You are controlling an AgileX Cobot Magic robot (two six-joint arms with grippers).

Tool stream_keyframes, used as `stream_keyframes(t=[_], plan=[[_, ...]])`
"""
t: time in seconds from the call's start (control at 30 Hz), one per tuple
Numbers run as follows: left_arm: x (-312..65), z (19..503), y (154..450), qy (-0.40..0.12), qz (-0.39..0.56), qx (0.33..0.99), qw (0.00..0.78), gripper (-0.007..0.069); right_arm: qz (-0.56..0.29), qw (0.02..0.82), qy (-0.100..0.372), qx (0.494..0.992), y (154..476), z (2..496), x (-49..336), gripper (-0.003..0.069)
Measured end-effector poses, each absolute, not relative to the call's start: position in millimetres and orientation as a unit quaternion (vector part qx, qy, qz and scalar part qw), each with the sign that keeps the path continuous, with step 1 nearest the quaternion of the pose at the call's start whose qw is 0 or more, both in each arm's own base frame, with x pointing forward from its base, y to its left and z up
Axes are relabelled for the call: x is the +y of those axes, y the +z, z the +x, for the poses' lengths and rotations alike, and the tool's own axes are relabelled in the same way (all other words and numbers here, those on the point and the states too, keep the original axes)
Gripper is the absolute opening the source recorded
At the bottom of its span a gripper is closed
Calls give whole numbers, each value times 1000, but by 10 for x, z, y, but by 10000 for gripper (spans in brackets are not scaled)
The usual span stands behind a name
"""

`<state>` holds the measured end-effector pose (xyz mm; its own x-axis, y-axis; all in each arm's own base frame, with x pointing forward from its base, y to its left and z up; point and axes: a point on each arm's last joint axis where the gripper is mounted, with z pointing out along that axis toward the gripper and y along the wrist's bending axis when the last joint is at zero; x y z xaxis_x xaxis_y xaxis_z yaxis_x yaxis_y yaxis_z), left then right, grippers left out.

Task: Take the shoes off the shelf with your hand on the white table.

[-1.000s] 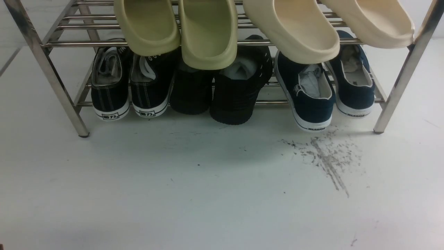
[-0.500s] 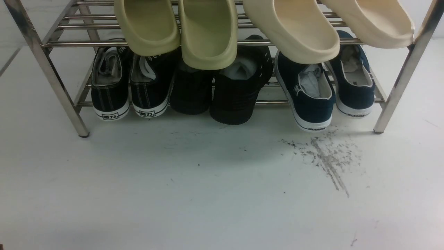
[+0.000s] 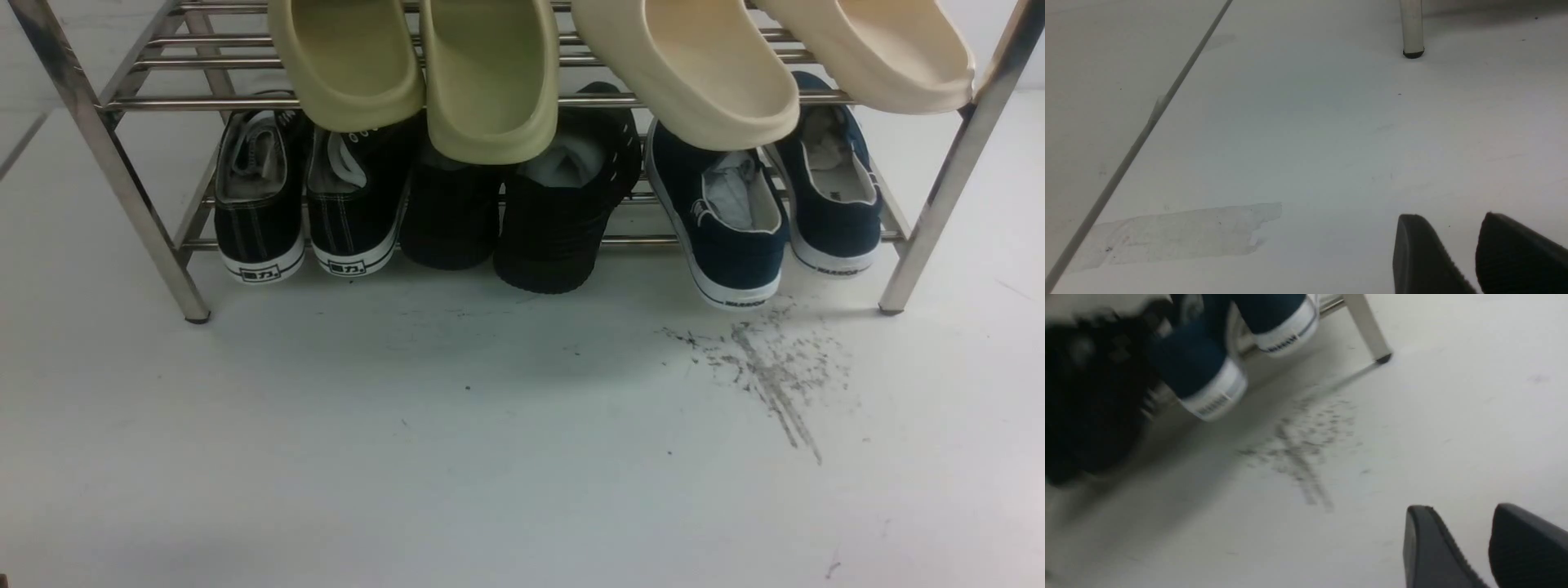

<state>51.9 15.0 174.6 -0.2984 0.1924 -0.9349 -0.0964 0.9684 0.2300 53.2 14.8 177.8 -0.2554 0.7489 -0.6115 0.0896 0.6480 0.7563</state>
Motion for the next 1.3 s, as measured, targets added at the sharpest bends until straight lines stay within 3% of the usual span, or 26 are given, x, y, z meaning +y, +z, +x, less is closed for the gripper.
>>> stream_keyframes(t=[0.07,0.1,0.2,0.47,0.63,0.83,0.87,0.97,1.07,1.1,1.13,1.17,1.2,1.3], plan=[[150,519,1746,122,30,796,592,242,367,490,403,680,1813,533,196,242],[150,519,1746,122,30,796,592,242,385,477,428,664,1829,534,206,242],[150,519,1746,122,30,796,592,242,406,468,456,639,1857,539,208,242],[150,519,1746,122,30,796,592,242,415,448,474,634,1854,533,232,242],[150,519,1746,122,30,796,592,242,429,432,510,607,1893,534,250,242],[150,519,1746,122,30,796,592,242,306,576,461,601,2406,474,212,205],[150,519,1746,122,30,796,592,242,261,624,426,600,2637,448,199,169],[150,519,1746,122,30,796,592,242,151,689,333,626,3118,487,216,65],[150,519,1746,122,30,796,592,242,54,675,298,672,3447,657,313,3],[150,519,1746,122,30,796,592,242,66,674,286,678,3433,683,321,1],[150,519,1746,122,30,796,592,242,11,634,301,713,3518,820,378,1],[150,519,1746,122,30,796,592,242,7,611,286,738,3558,931,414,1],[150,519,1746,122,30,796,592,242,-25,574,311,757,3605,1018,438,1],[150,519,1746,122,30,796,592,242,-33,418,326,847,3556,1445,472,1]])
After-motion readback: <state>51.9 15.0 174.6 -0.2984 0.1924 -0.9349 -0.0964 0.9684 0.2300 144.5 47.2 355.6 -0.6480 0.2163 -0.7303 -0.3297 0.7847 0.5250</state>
